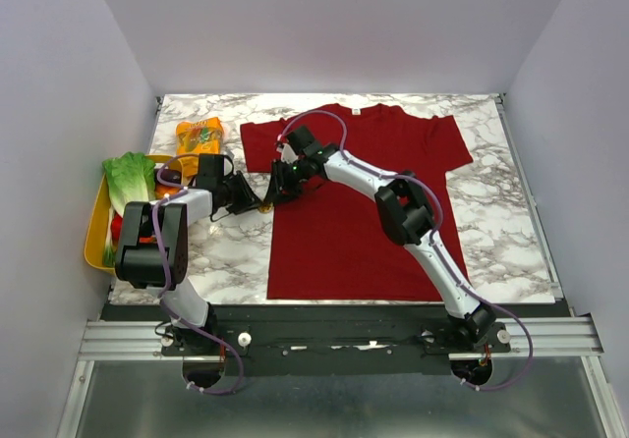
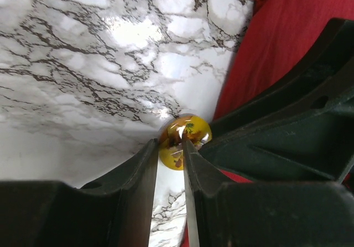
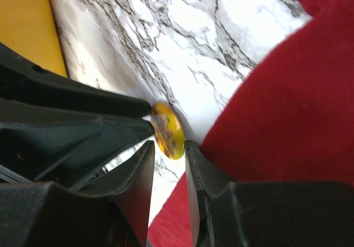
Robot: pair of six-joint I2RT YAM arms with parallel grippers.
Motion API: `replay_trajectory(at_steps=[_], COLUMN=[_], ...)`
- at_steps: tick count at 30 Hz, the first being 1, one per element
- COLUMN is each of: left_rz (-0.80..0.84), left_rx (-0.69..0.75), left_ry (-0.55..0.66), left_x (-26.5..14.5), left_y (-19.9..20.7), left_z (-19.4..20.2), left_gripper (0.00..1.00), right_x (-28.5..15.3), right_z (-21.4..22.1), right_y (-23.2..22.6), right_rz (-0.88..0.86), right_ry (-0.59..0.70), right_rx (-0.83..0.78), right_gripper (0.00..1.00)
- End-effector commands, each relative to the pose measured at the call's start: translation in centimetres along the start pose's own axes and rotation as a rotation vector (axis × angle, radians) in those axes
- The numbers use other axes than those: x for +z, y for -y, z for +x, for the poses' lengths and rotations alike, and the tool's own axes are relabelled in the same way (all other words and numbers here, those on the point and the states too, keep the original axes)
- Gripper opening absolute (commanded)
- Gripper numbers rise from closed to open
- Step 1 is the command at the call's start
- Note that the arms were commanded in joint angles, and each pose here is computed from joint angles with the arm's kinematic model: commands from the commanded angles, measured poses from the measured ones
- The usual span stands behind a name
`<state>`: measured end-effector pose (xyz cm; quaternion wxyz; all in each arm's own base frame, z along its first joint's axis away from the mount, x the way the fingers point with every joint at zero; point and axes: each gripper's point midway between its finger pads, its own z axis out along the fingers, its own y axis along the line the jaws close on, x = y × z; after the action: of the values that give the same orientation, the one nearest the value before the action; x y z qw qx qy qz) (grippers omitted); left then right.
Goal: Pin the brooch onto the clothing
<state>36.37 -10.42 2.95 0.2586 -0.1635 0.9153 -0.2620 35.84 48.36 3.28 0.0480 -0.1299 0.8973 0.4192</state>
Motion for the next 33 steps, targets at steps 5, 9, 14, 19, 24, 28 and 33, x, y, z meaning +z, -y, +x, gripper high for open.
replay_trajectory(at_steps=[5,9,14,19,24,28,33], left_rz=[0.003,0.007,-0.004,-0.053,-0.097,-0.088,-0.158], left_rx=[-0.053,-0.054,-0.026,0.061,0.261,0.402,0.532], left_ry=[-0.086,-0.091,-0.055,0.101,0.195,0.272,0.305], left_x=[0.0,0.1,-0.9,-4.1,-7.3,-9.0,-9.3], left_y=[-0.9,-0.8,-0.5,0.4,4.1,8.0,9.5], left_z=[3.5,3.6,2.8,0.4,0.5,0.1,0.3], left_gripper=[0.33,0.33,0.33,0.43,0.59,0.6,0.6], right_x=[1.5,1.3,0.2,-2.3,-5.8,-8.0,-9.9], right_z=[1.3,1.4,1.2,0.6,-0.5,-1.0,-1.0], right_y=[-1.4,-1.3,-2.0,-2.5,-2.2,-2.4,-3.3], right_rz=[-0.096,-0.09,-0.081,-0.055,0.025,0.065,0.058], right_ry=[-0.025,-0.021,0.0,0.051,0.115,0.15,0.173], right_rx=[0.029,0.03,0.005,-0.032,-0.055,-0.066,-0.075], right_gripper=[0.34,0.23,0.06,0.01,0.01,0.01,0.01])
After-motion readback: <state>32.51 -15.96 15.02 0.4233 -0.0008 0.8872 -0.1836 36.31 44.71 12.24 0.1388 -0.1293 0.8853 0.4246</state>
